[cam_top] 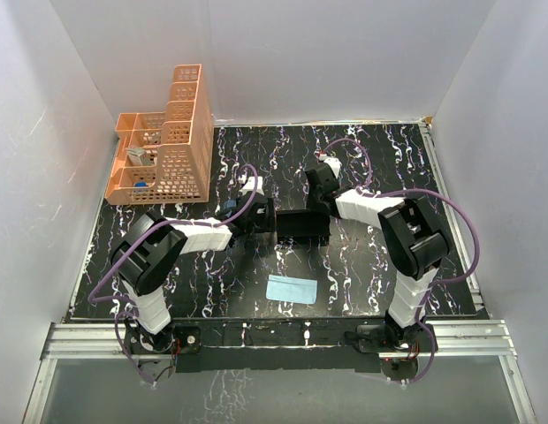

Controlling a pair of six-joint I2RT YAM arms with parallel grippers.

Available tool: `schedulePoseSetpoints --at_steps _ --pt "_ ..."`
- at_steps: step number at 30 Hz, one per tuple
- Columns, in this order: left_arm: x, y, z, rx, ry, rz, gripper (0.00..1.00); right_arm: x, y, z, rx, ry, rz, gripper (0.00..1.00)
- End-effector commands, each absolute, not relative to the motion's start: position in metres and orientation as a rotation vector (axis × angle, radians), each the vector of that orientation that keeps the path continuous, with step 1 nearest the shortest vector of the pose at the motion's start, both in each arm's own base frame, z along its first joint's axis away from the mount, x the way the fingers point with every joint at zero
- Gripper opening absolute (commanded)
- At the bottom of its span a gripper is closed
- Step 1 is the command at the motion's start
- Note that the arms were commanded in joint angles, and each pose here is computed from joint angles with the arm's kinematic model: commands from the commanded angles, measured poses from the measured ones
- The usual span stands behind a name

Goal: Organize the sunglasses
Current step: Adjust the sunglasses case at the center of the board, then pick up the glasses cleaning cloth from the center of the board.

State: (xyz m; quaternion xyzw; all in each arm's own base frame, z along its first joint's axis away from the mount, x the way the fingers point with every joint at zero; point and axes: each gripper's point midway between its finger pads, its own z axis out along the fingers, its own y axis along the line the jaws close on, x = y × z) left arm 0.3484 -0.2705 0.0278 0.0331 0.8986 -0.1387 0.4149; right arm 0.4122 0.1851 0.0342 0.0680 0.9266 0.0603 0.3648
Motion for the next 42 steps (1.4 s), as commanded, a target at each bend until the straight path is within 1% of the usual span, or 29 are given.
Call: schedulePoseSetpoints --at_steps 1,10,14,16,19,21,24,27,33,42 --pt "0.357 -0.276 0.045 0.085 2.222 -0.366 0.57 0.42 0.192 0.066 0.189 2.288 0.205 0.0" --pt "0.357 -0.274 0.048 0.083 2.217 -0.359 0.57 0.415 0.191 0.066 0.194 2.285 0.209 0.0" --pt "0.357 -0.269 0.056 0.083 2.211 -0.334 0.57 0.417 0.185 0.075 0.198 2.257 0.172 0.0" --pt "0.357 -0.265 0.067 0.081 2.193 -0.319 0.57 0.418 0.184 0.102 0.198 2.198 0.184 0.0" --pt "0.356 -0.258 0.085 0.091 2.173 -0.291 0.58 0.413 0.183 0.132 0.195 2.136 0.211 0.05" --pt "0.352 -0.253 0.095 0.093 2.174 -0.286 0.58 0.405 0.184 0.151 0.194 2.104 0.241 0.06" --pt "0.34 -0.249 0.107 0.12 2.184 -0.312 0.58 0.384 0.185 0.177 0.192 2.057 0.31 0.07" --pt "0.321 -0.248 0.117 0.155 2.205 -0.376 0.58 0.359 0.185 0.183 0.188 2.055 0.361 0.08" --pt "0.277 -0.253 0.119 0.198 2.265 -0.517 0.57 0.3 0.188 0.162 0.164 2.123 0.417 0.1" --pt "0.213 -0.264 0.1 0.325 2.378 -0.506 0.57 0.226 0.193 0.136 0.152 2.203 0.475 0.12"
